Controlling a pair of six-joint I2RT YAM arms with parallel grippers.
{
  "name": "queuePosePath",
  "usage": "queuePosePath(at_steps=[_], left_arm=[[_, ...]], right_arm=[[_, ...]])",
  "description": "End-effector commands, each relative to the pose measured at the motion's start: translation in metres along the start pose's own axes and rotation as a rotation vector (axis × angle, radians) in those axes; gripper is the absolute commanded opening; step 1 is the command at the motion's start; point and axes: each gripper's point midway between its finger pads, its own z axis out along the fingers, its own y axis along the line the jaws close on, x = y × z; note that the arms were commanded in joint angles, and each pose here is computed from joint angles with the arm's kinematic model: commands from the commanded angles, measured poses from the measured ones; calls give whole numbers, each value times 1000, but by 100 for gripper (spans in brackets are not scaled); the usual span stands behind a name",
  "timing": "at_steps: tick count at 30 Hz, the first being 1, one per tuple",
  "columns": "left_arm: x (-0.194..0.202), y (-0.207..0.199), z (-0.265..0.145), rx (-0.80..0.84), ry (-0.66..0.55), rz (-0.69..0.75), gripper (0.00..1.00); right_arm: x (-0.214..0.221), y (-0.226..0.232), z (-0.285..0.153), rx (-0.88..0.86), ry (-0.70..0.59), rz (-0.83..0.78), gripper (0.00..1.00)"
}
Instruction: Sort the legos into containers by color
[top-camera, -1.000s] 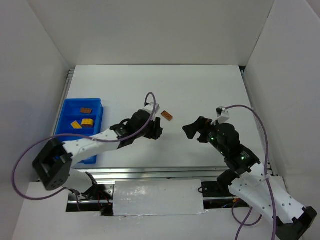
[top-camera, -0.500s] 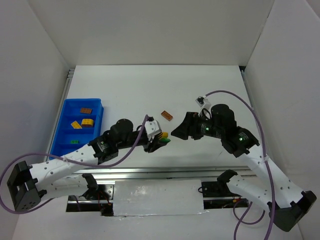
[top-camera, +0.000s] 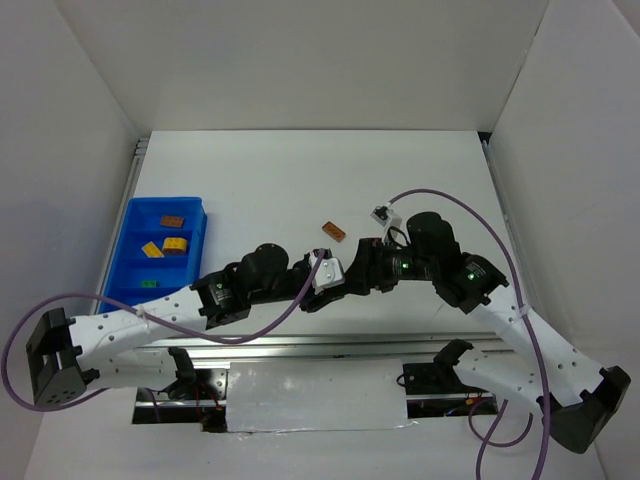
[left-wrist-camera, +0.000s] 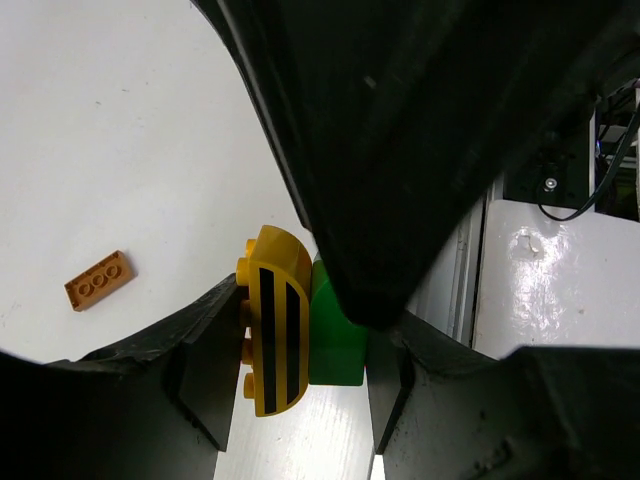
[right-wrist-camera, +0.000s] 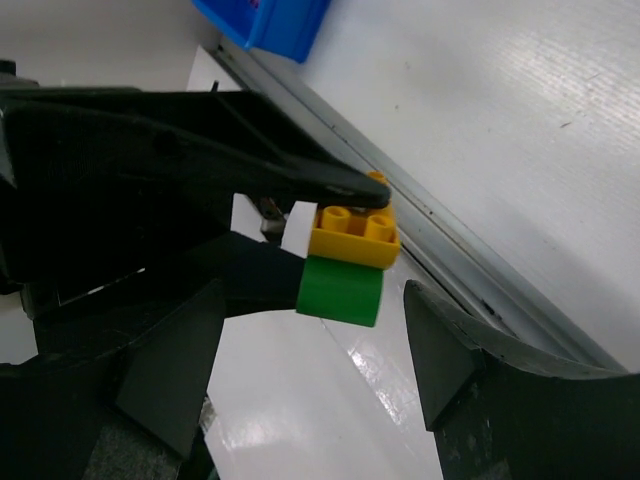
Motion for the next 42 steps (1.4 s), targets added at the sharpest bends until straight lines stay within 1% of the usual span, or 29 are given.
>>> queuePosePath(at_steps=[1,5,9,13,15,17,18,19,20,21,23,24,25,26,27,28,29,31,32,33,35,36,39,41,42], left_arm=[[-28,10,2,-33,-54,60,0],[-41,4,0,-5,-108,57,0],[-45,-2,2,23,-120,49,0],[-45,-4,2,27,-123,48,0],[-47,-4,2,25,-128,50,0],[-47,-5,2,31,-130,50,0],[-48,-5,3,31,-132,47,0],[-49,-5,3,32,-133,44,0],[-50,-5,4,33,-138,41,0],[-52,-6,4,34,-143,41,2],[-51,-3,6,17,-137,35,10],[-49,-3,8,16,-127,30,18],[-49,-2,9,14,-120,32,21],[-50,0,9,2,-116,28,23],[-48,0,11,2,-108,26,25],[-48,0,11,-1,-108,25,25],[-50,1,11,-2,-115,22,25],[-53,1,9,-9,-128,17,30],[-54,1,8,-10,-135,10,40],[-56,2,6,-16,-146,7,44],[-56,0,5,-8,-152,10,47],[-57,-1,4,-2,-153,10,57],[-54,-5,5,22,-126,9,70],[-51,-7,4,36,-108,6,99],[-51,-8,3,40,-106,5,99]], right_arm=[[8,10,2,-33,28,-46,79],[7,-9,11,46,-3,-39,78],[-4,-21,9,118,-73,-47,76],[-6,-31,12,170,-74,-44,75],[-5,-31,13,166,-69,-43,73],[-3,-22,16,107,-61,-51,68],[-2,-18,17,81,-55,-50,61],[3,-12,18,41,-37,-53,56],[0,-7,18,13,-45,-62,49],[2,-4,19,-6,-35,-62,46],[5,9,18,-72,-16,-73,45],[7,13,18,-95,-7,-76,43],[7,17,17,-112,0,-83,40],[9,21,17,-133,12,-96,29],[9,22,17,-136,13,-102,24],[9,23,17,-139,13,-108,15],[10,24,17,-146,14,-114,2],[11,26,18,-176,8,-150,0],[13,30,16,-212,13,-186,0],[13,34,14,-247,-15,-226,0],[13,35,11,-273,-42,-260,0],[12,36,10,-279,-57,-294,0],[6,32,8,-245,-93,-341,0],[4,29,9,-229,-95,-364,0],[3,28,9,-226,-97,-366,0]])
